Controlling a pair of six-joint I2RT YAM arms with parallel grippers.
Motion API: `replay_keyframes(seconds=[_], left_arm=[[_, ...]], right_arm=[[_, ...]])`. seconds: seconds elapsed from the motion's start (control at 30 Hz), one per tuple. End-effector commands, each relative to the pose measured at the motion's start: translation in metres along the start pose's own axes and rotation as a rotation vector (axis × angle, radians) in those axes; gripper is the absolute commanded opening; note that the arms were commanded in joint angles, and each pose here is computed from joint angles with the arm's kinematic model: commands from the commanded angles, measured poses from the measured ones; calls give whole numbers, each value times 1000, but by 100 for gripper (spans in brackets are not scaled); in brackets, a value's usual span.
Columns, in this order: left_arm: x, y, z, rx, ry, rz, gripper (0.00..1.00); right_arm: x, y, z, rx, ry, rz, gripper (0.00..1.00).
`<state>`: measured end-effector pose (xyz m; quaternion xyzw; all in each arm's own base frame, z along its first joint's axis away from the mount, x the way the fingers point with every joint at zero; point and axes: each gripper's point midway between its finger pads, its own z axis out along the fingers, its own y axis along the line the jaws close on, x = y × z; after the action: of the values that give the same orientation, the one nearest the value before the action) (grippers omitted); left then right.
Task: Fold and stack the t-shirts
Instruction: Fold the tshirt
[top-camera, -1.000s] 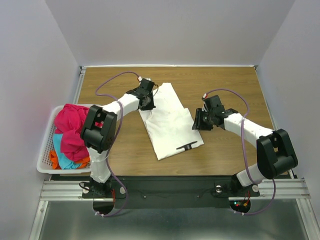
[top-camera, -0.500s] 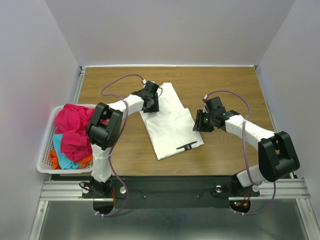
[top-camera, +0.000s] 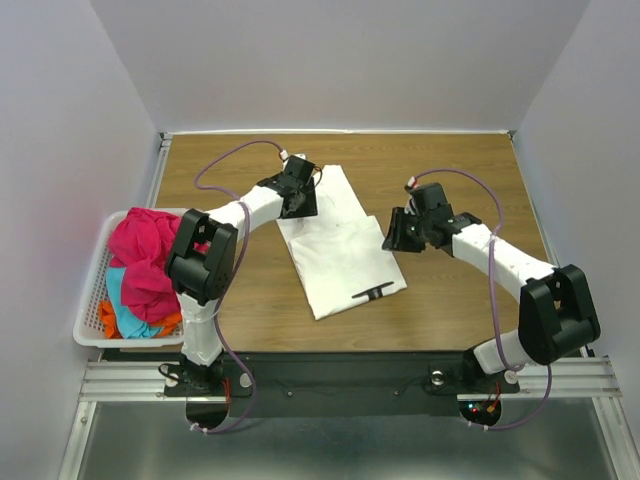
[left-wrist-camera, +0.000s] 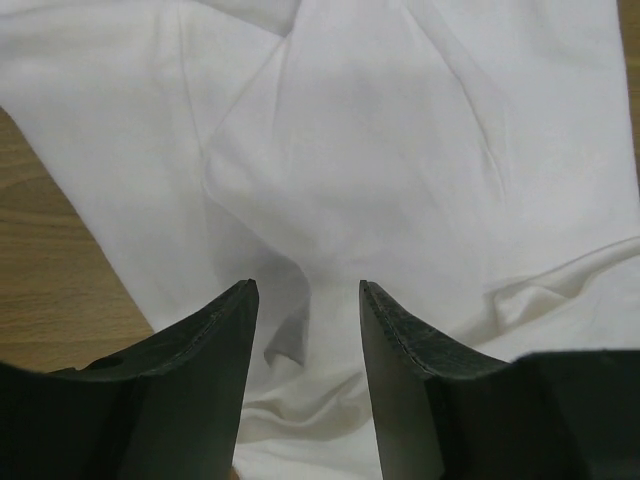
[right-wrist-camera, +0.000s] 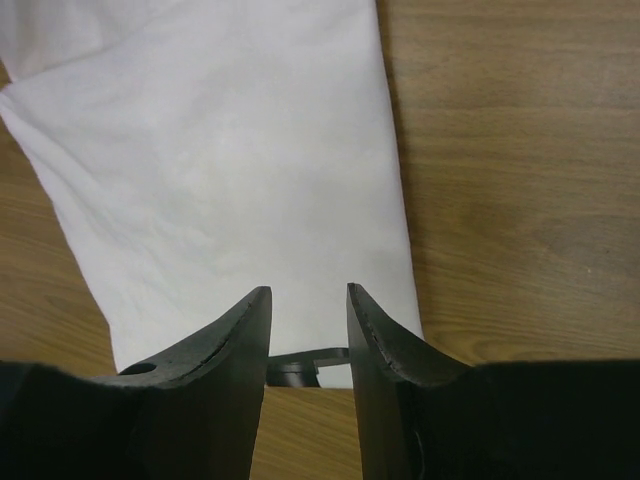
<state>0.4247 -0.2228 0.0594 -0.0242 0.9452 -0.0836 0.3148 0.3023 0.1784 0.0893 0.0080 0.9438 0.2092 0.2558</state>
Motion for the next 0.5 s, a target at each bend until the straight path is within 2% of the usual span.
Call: replay_keyframes(seconds=[0.0,0.17,0.27,0.47], left_arm=[[-44,-11,-31,38,-113,-9,57],[-41,-14,-24,57,-94,-14,43],[-32,-17,-15,77,-59,-19,29],[-9,-17,0,91,-1,-38,20]], right_arm=[[-38,27,-10,-83,-81,-28,42],[-69,44,-4,-119,-117,-73,41],[-83,51,4,-131,-122,-83,41],[-88,53,23,-140,-95,-80,41]])
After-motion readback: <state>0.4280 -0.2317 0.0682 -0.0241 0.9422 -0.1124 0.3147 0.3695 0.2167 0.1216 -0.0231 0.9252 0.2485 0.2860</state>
